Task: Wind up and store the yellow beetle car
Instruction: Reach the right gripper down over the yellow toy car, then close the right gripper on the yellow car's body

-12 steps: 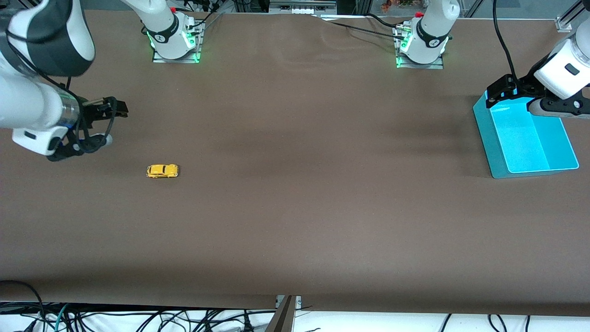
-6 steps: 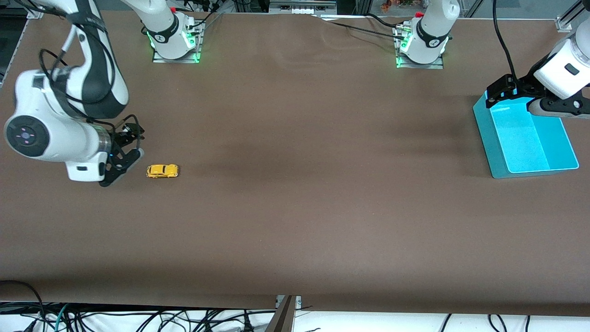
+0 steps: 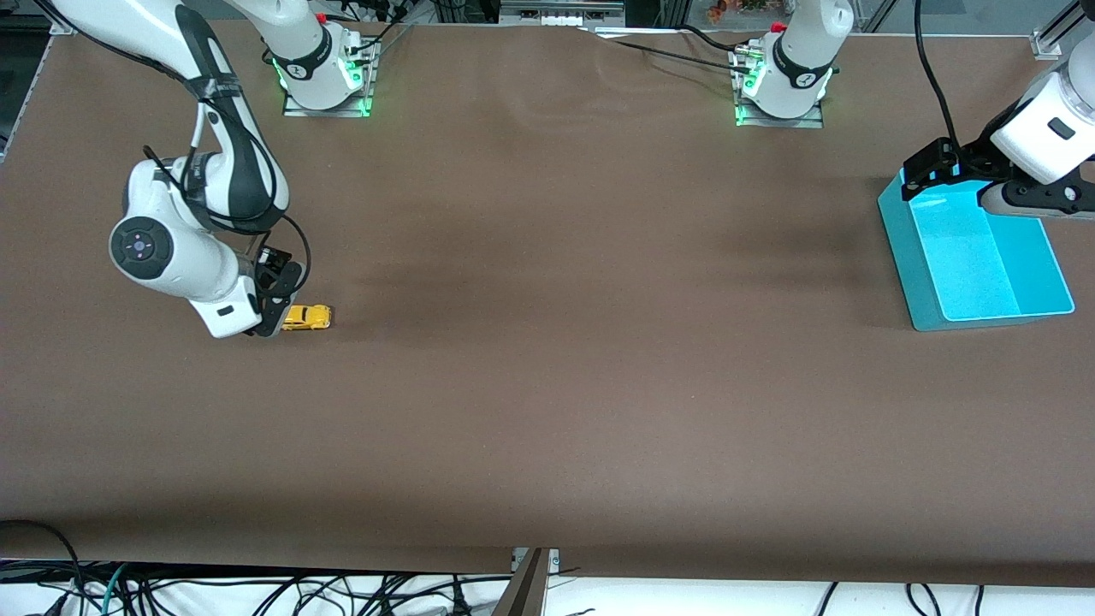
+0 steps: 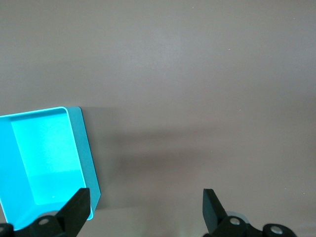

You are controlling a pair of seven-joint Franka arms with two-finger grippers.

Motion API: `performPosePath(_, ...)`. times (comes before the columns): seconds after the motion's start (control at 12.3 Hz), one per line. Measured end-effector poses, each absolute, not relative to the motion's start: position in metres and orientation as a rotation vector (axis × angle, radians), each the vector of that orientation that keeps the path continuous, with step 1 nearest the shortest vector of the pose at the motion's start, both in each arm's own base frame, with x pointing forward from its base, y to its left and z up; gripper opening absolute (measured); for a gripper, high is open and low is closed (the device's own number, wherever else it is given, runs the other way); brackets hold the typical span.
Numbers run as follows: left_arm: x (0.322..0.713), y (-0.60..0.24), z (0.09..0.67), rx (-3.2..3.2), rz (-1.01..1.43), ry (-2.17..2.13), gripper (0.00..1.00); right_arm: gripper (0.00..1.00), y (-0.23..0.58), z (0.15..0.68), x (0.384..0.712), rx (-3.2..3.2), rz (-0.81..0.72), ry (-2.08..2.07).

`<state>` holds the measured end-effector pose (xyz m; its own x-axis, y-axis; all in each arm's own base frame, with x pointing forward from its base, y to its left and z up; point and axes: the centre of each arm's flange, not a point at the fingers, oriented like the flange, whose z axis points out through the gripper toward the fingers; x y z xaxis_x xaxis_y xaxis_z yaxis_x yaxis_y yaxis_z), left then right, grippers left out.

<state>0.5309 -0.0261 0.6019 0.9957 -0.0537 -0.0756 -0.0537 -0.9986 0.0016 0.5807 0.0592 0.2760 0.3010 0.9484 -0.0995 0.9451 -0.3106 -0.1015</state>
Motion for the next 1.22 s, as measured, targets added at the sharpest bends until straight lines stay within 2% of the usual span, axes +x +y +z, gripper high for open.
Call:
performPosePath(0.49, 0.531, -0.026, 0.602, -3.138, 0.120, 0.078, 1.00, 1.00, 0.057, 0.233, 0.554, -2.356, 0.050, -2.124)
performPosePath(1.22, 0.527, -0.048, 0.600, -3.129, 0.155, 0.050, 1.00, 1.00, 0.047, 0.201, 0.555, -2.255, -0.022, -2.290)
